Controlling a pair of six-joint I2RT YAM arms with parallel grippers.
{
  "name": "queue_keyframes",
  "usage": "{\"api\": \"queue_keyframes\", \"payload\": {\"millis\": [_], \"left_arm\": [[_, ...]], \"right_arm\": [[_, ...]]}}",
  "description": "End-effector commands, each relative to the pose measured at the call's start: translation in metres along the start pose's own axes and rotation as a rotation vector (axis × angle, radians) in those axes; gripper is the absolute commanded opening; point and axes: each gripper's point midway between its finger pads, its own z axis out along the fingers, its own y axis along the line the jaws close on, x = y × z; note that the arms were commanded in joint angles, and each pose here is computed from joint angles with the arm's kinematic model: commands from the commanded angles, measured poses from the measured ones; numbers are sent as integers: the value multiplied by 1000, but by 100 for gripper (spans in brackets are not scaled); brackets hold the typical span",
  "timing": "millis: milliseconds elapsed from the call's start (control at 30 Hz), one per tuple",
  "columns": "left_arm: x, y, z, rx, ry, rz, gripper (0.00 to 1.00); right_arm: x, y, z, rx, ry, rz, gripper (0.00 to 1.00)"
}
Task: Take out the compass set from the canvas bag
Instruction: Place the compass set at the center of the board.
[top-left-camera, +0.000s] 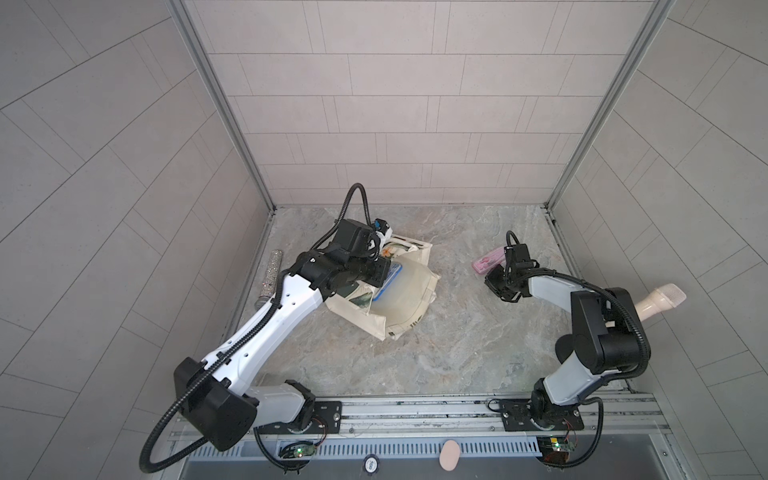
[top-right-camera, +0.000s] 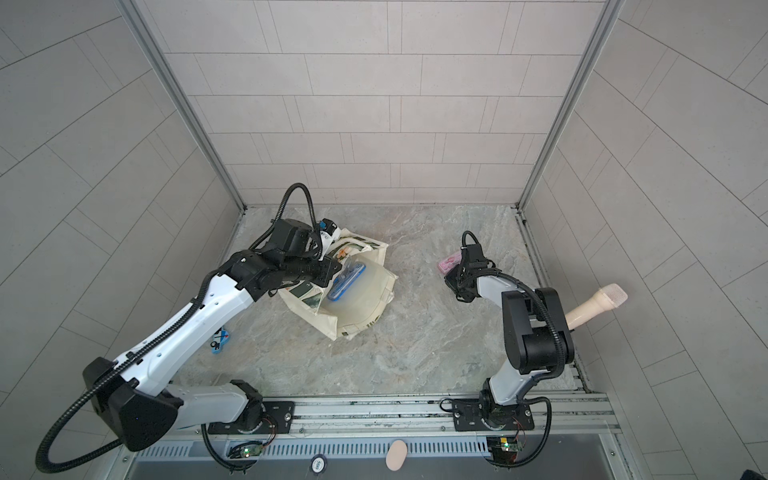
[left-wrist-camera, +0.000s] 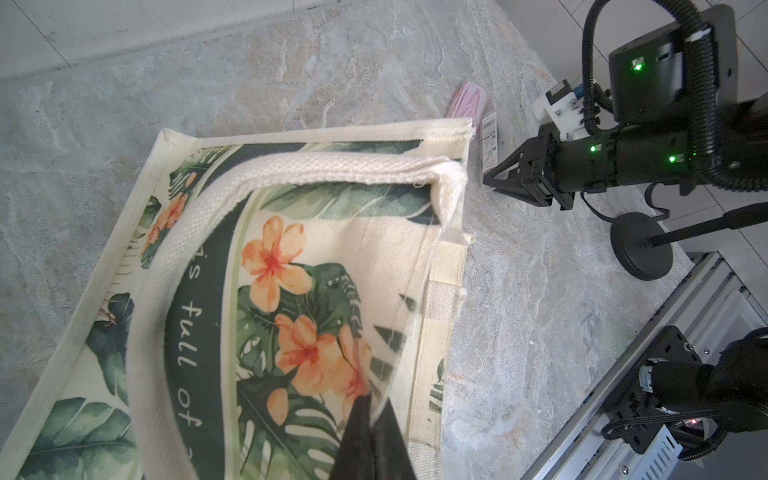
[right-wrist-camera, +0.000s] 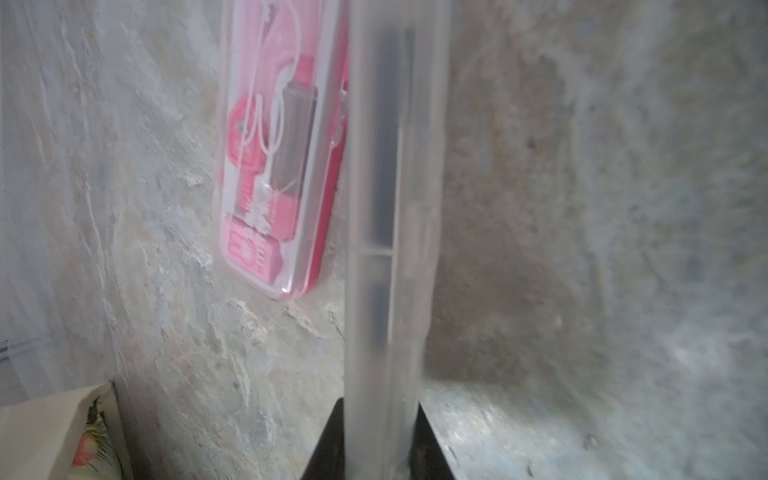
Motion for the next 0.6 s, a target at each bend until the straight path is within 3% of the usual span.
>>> {"api": "queue_keyframes", "payload": {"millis": [0,200,567], "left_arm": [[-9,-1,-6,-5,-22,20,0],[-12,-2,-7,2,-14,22,0],[-16,-2,-8,-6,-17,25,0]], "right_arm": [[-12,6,8,-7,-30,29,14],[-11,2,18,-4,-25,77,15],[-14,-2,17,9,-25,72,35]]}}
